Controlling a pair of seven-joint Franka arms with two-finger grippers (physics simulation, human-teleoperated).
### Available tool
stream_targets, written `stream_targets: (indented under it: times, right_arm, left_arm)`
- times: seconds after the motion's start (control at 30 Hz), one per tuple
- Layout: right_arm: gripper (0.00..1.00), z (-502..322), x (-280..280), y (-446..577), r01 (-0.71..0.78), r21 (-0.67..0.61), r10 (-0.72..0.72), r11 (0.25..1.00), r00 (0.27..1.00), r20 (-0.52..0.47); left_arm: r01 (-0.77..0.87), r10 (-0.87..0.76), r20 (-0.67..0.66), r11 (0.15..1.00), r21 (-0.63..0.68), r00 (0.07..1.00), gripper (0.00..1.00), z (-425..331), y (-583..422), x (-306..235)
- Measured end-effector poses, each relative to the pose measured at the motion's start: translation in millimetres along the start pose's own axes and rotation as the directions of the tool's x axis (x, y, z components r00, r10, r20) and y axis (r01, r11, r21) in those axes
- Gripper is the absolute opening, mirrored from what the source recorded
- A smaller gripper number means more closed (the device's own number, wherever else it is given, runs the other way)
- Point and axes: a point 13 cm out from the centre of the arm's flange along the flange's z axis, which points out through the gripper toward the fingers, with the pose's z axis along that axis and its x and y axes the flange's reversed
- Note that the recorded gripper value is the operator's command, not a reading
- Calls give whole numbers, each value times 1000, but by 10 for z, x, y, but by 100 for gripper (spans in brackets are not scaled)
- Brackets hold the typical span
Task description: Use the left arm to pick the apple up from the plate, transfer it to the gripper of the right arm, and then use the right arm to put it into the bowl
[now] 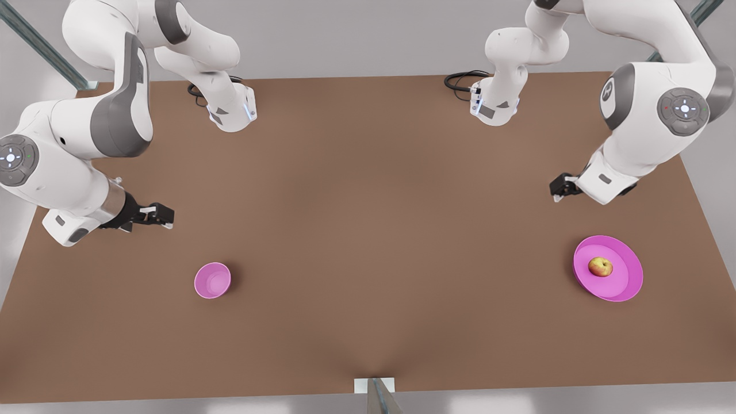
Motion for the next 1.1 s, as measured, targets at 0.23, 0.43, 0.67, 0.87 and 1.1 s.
stream_targets:
  times: [0.23, 0.43, 0.67, 0.87, 1.1]
  right_arm:
    - [100, 13, -17, -62, -11, 1, 11, 1000, 1000, 2]
    - [100, 14, -21, -71, -12, 0, 12, 1000, 1000, 3]
    - [100, 14, -24, -72, -12, 0, 12, 1000, 1000, 4]
    - [100, 20, -26, -104, -16, -1, 16, 1000, 1000, 3]
    - [100, 22, -27, -127, -15, -1, 15, 1000, 1000, 3]
  left_arm:
    - [227, -222, -79, 972, 61, 972, 100, 1544, 1315, -438]
    - [274, -273, -29, 952, 134, 962, 100, 2545, 1999, -635]
    - [253, -257, 8, 954, 159, 966, 100, 3291, 2490, -617]
    - [191, -194, 2, 969, 157, 981, 100, 3915, 2694, -521]
    - [103, -104, -1, 984, 143, 995, 100, 4395, 2713, -470]
